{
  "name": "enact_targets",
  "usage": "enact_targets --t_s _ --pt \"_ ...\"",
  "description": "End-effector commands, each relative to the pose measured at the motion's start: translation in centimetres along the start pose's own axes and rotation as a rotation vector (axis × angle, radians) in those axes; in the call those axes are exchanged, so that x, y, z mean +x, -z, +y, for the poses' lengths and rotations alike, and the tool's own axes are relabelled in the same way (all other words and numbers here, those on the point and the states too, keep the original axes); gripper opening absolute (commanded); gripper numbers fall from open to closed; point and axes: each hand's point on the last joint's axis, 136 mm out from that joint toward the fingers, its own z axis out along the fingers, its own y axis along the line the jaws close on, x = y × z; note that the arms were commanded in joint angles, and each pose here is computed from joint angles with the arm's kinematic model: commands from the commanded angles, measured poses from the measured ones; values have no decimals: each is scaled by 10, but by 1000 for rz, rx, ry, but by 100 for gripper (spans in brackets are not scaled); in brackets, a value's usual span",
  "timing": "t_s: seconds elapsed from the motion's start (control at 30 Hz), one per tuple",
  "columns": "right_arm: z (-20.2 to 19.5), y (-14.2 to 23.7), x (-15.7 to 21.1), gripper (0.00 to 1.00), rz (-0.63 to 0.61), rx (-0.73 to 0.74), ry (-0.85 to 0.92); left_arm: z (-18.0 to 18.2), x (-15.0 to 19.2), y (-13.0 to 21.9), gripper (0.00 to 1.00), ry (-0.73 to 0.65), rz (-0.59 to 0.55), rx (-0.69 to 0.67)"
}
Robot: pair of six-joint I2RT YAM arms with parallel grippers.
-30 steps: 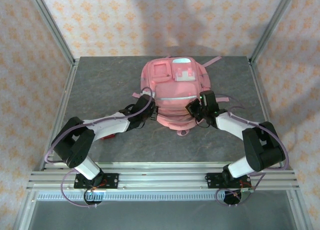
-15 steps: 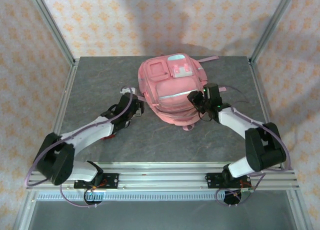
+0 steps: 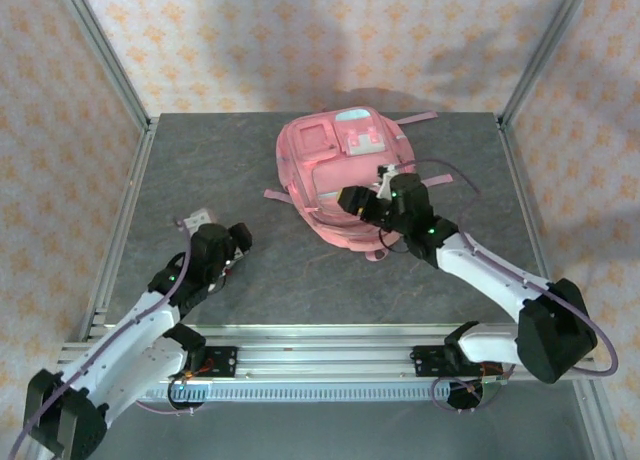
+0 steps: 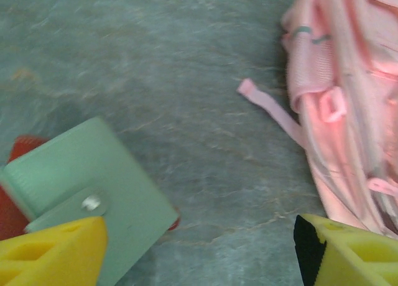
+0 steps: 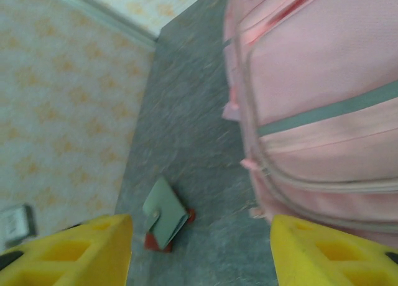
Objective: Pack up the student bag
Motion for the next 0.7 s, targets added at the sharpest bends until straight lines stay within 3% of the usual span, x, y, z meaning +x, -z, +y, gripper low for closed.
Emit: enact_targets --t_s 0.0,0.27,0.67 --pt "23 -10 16 59 28 -86 83 34 19 0 84 158 59 -84" --pt "26 -29 47 59 100 -99 80 57 22 -15 84 234 81 -129" --pt "22 -24 47 58 82 -84 71 76 26 -47 75 198 137 -203"
